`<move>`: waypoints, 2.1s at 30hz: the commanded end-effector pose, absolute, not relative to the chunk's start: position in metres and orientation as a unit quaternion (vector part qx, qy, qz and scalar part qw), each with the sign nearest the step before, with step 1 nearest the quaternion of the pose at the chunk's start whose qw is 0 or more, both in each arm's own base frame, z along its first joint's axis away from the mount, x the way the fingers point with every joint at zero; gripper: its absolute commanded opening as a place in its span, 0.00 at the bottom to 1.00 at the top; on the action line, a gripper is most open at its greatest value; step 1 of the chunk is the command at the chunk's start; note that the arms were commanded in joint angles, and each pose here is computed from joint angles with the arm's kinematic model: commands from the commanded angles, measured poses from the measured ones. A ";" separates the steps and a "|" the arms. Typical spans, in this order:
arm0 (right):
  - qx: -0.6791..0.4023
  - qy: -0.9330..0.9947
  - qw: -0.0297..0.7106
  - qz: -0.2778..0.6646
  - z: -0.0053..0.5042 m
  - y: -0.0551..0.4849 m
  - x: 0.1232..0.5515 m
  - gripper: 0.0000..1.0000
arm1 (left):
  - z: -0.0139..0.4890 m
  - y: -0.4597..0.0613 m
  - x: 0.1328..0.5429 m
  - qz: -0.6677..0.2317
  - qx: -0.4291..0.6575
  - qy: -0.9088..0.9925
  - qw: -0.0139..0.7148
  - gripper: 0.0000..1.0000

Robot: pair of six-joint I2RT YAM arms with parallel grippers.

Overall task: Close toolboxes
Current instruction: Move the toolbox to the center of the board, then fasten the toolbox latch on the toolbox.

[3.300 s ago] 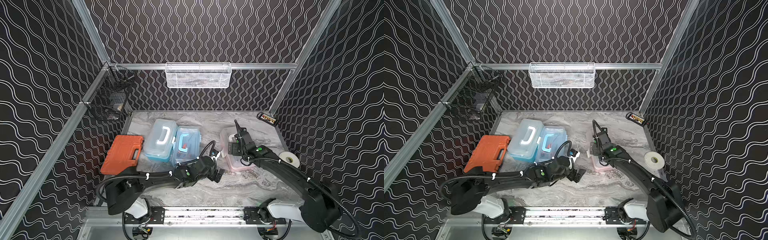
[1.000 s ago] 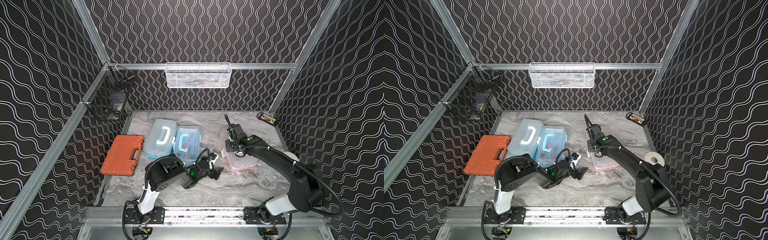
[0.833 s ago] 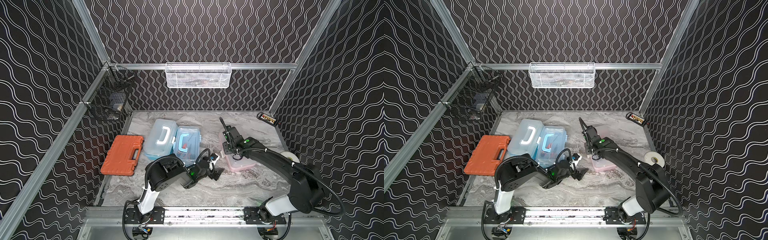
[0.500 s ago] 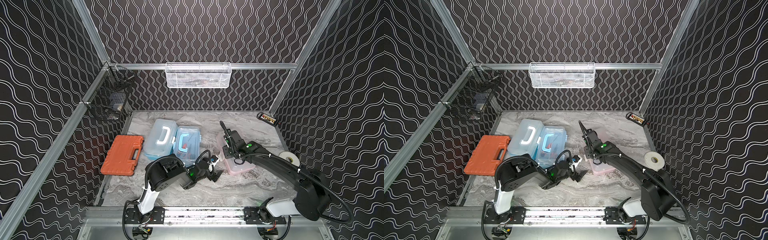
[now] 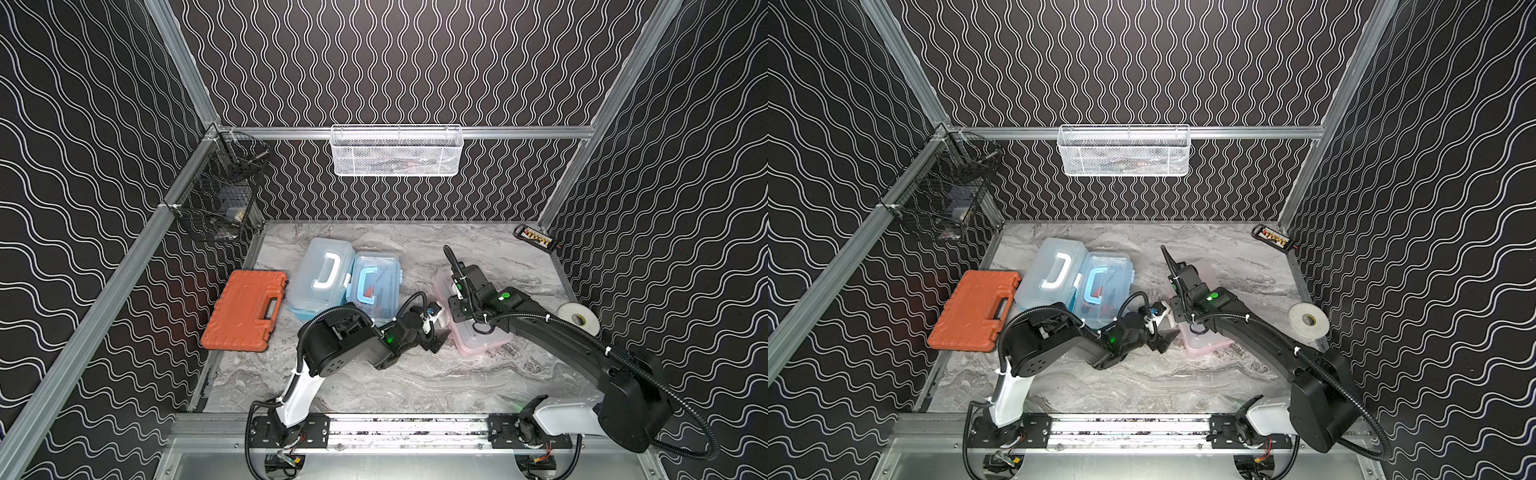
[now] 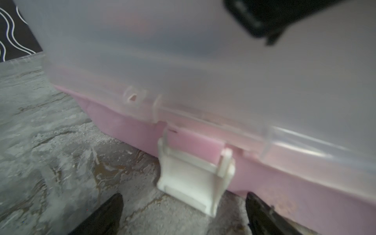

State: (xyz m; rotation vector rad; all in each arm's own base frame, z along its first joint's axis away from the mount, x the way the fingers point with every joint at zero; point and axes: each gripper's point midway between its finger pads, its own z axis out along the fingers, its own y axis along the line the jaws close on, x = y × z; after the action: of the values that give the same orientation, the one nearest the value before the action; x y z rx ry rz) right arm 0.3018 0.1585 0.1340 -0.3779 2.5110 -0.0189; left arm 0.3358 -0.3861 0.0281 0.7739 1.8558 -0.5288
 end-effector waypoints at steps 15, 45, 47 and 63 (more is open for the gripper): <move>-0.142 0.956 0.257 -0.009 0.123 0.152 0.284 0.35 | 0.041 -0.350 0.367 -0.095 0.240 0.804 0.536 0.98; -0.140 0.958 0.248 0.027 0.115 0.165 0.284 0.36 | 0.103 -0.385 0.355 -0.107 0.324 0.775 0.533 0.98; -0.140 0.958 0.247 0.033 0.114 0.167 0.283 0.36 | 0.102 -0.388 0.354 -0.100 0.338 0.775 0.525 0.98; -0.127 0.962 0.226 0.085 0.103 0.184 0.276 0.41 | 0.099 -0.396 0.353 -0.101 0.333 0.774 0.529 0.97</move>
State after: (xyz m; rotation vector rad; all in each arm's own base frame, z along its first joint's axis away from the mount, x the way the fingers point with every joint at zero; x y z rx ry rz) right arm 0.3067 0.1585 0.1276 -0.2754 2.5030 0.0200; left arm 0.3535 -0.3677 0.0637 0.7842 1.9660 -0.1129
